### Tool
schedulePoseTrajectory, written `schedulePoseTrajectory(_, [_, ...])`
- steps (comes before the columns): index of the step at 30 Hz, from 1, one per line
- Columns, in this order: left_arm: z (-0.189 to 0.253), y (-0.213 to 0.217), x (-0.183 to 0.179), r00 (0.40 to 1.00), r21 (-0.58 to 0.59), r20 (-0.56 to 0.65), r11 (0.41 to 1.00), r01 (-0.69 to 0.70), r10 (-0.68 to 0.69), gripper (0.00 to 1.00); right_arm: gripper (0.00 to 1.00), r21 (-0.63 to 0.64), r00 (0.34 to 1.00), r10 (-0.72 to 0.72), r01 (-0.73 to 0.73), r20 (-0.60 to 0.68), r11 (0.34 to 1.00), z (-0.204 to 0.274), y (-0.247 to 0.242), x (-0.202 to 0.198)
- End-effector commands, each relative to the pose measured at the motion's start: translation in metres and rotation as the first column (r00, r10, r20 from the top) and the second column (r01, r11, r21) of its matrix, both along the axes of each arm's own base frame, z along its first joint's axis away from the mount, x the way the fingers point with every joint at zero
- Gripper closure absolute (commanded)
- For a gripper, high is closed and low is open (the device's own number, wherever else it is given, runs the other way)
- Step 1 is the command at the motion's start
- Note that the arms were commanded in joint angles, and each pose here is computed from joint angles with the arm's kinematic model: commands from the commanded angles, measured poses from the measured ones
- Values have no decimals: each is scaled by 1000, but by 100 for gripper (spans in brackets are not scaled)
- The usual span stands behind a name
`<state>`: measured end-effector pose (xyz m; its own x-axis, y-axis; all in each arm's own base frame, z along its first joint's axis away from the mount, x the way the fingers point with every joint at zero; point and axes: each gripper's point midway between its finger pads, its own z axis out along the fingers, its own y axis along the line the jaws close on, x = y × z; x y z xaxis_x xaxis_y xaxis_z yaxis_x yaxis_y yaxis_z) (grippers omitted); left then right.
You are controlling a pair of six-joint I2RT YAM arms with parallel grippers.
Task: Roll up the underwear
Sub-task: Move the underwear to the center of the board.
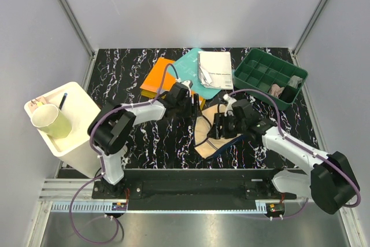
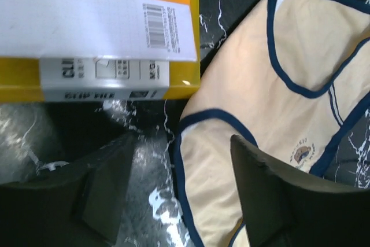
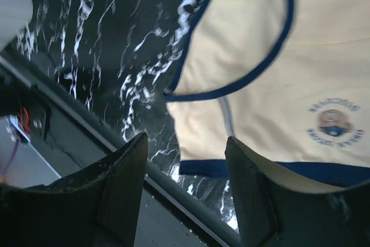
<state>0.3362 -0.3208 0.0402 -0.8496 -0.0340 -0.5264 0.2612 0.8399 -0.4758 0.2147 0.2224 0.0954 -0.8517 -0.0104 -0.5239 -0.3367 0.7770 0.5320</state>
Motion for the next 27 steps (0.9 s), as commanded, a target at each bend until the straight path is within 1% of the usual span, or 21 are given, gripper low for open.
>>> schedulePoseTrajectory(1, [50, 14, -2, 994, -48, 96, 998, -39, 43, 23, 37, -19, 976, 140, -139, 165, 990, 15, 26, -11])
schedulePoseTrajectory(3, [43, 23, -14, 996, -39, 74, 998, -48, 50, 21, 37, -42, 964, 193, -189, 184, 981, 13, 35, -18])
schedulePoseTrajectory(4, [47, 24, -18, 996, -51, 75, 997, -51, 54, 21, 37, -66, 960, 220, -211, 176, 975, 6, 37, -20])
schedulePoseTrajectory(8, [37, 35, -39, 998, -52, 29, 997, -51, 53, 20, 39, -110, 948, 282, -267, 147, 957, -9, 47, -30])
schedulePoseTrajectory(12, [33, 41, -51, 998, -63, 2, 996, -61, 61, 20, 40, -150, 938, 329, -312, 107, 938, -27, 56, -44])
schedulePoseTrajectory(17, [27, 43, -66, 998, -76, -39, 995, -61, 58, 21, 41, -207, 947, 311, -289, 82, 935, -40, 57, -51])
schedulePoseTrajectory(23, [25, 38, -82, 998, -86, -58, 995, -42, 38, 22, 40, -215, 961, 266, -245, 76, 945, -39, 52, -54])
schedulePoseTrajectory(27, [23, 32, -93, 996, -101, -82, 994, -34, 26, 22, 43, -215, 965, 257, -241, 49, 946, -44, 51, -59])
